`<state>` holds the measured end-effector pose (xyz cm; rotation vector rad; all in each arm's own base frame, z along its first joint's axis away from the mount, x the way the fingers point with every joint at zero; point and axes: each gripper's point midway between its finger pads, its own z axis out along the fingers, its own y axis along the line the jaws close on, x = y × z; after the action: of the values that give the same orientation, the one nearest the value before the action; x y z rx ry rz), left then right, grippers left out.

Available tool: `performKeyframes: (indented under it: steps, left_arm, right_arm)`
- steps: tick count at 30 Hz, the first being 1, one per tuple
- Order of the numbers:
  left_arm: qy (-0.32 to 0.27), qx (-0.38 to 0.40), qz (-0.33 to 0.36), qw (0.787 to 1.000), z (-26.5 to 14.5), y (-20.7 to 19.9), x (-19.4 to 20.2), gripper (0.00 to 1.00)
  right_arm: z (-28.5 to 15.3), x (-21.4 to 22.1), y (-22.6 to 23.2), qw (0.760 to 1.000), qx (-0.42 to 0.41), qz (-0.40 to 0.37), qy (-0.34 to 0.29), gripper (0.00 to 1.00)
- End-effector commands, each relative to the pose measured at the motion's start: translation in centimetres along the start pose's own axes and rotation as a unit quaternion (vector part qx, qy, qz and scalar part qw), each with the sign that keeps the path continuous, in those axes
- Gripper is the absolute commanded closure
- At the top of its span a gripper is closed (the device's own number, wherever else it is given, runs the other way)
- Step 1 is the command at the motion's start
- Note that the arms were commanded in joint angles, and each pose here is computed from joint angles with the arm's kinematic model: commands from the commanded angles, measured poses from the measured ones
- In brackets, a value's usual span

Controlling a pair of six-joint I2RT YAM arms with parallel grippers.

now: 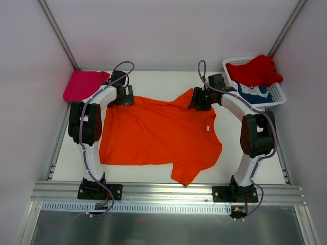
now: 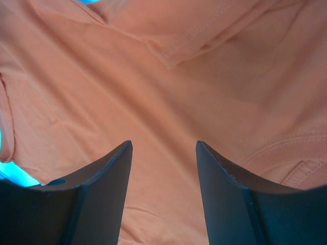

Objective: Fold and stack the t-shirts
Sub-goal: Flatten the tshirt out

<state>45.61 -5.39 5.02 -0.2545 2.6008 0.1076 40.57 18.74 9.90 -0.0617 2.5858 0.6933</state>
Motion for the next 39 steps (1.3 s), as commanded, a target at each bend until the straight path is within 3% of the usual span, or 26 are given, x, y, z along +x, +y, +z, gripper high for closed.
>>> performKeyframes:
  steps: [1, 8, 15, 21, 30, 39]
  left_arm:
    - [-0.016, 0.031, -0.016, 0.999, -1.5, -1.2, -1.5, 0.03]
    - [0.002, 0.058, -0.022, 0.998, -3.2, -2.2, 1.3, 0.04]
    - [-0.024, 0.076, -0.009, 0.997, -8.1, -3.1, 4.1, 0.03]
    - [-0.057, 0.154, -0.050, 0.985, -11.7, -3.6, 7.2, 0.03]
    - [-0.045, 0.171, -0.092, 0.980, -13.5, -2.1, 13.5, 0.04]
    - [-0.075, 0.154, -0.145, 0.975, -14.6, 1.0, 17.9, 0.08]
  right_arm:
    - [-1.4, -0.3, -0.1, 1.000, 0.012, -0.001, -0.018, 0.43]
    - [-2.4, 0.9, -0.5, 0.999, 0.022, 0.018, -0.033, 0.44]
    - [-5.5, 4.2, -1.0, 0.996, 0.059, 0.000, -0.062, 0.43]
    - [-7.6, 6.0, 0.9, 0.993, 0.011, -0.026, -0.112, 0.42]
    - [-9.1, 10.5, 1.1, 0.988, 0.057, -0.085, -0.111, 0.42]
    - [-10.2, 14.5, 0.2, 0.988, 0.066, -0.091, -0.104, 0.42]
